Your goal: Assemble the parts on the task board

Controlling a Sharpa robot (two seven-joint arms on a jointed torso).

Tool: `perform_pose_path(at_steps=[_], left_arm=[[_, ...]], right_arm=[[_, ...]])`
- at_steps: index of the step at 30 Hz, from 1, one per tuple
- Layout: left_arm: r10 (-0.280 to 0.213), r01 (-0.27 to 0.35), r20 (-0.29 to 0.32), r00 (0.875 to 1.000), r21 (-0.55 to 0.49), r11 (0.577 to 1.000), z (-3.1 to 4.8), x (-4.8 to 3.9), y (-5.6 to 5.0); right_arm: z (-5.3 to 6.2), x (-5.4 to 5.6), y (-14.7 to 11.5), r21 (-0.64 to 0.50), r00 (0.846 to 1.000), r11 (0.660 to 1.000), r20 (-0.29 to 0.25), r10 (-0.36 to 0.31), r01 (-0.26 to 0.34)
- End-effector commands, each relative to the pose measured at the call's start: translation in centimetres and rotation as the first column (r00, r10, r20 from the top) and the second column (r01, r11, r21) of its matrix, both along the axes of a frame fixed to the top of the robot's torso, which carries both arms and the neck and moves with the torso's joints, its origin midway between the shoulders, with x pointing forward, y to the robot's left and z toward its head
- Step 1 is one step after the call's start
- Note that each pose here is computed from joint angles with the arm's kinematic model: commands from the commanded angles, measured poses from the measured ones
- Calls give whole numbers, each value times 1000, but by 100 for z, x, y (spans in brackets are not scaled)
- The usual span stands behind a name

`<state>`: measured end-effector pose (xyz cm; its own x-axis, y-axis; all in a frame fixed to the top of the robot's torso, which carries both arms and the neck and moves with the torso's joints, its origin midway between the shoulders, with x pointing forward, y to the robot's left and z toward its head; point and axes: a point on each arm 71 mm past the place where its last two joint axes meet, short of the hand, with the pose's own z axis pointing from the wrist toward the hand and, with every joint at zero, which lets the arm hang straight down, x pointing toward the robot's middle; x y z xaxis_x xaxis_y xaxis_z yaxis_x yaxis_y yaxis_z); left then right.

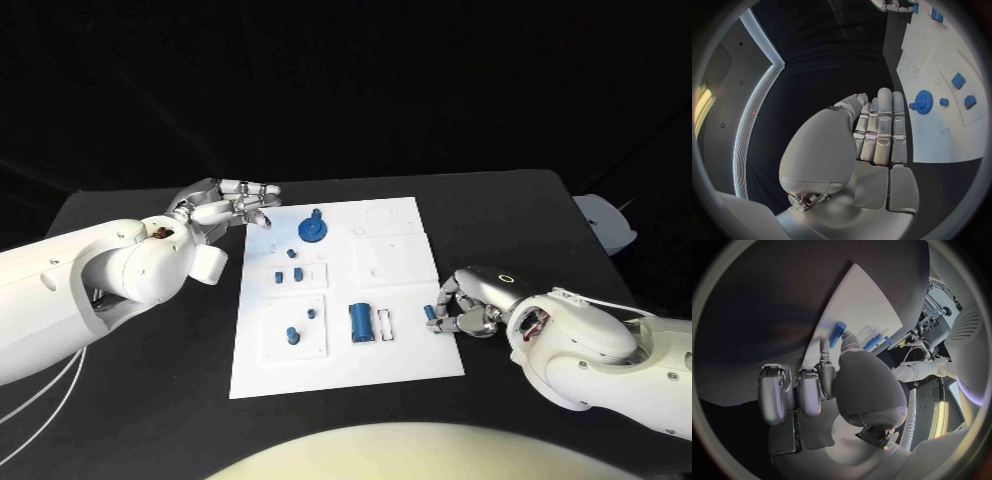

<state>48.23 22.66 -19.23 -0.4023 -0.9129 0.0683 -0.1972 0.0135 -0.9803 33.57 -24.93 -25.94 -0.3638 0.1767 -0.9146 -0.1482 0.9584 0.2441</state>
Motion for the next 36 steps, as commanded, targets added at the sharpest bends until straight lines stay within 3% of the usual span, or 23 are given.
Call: perform_pose_path(at_steps=[1,11,22,30,36], left_arm=[[-17,17,6,1000,-9,1000,9,-6,-13],[-16,16,5,1000,-8,1000,8,-6,-9],[-16,16,3,1000,-7,1000,6,-6,-9],[-16,16,3,1000,-7,1000,6,-6,-12],[-16,16,3,1000,-7,1000,5,-7,-14]], right_arm=[[-48,4,-10,-35,1000,999,-14,9,-10],[-154,-22,42,-65,998,997,-43,37,-40],[-171,-30,100,-89,998,994,-21,65,-66],[-116,-61,148,-67,997,995,8,70,-70],[25,-81,220,15,998,999,39,47,-48]])
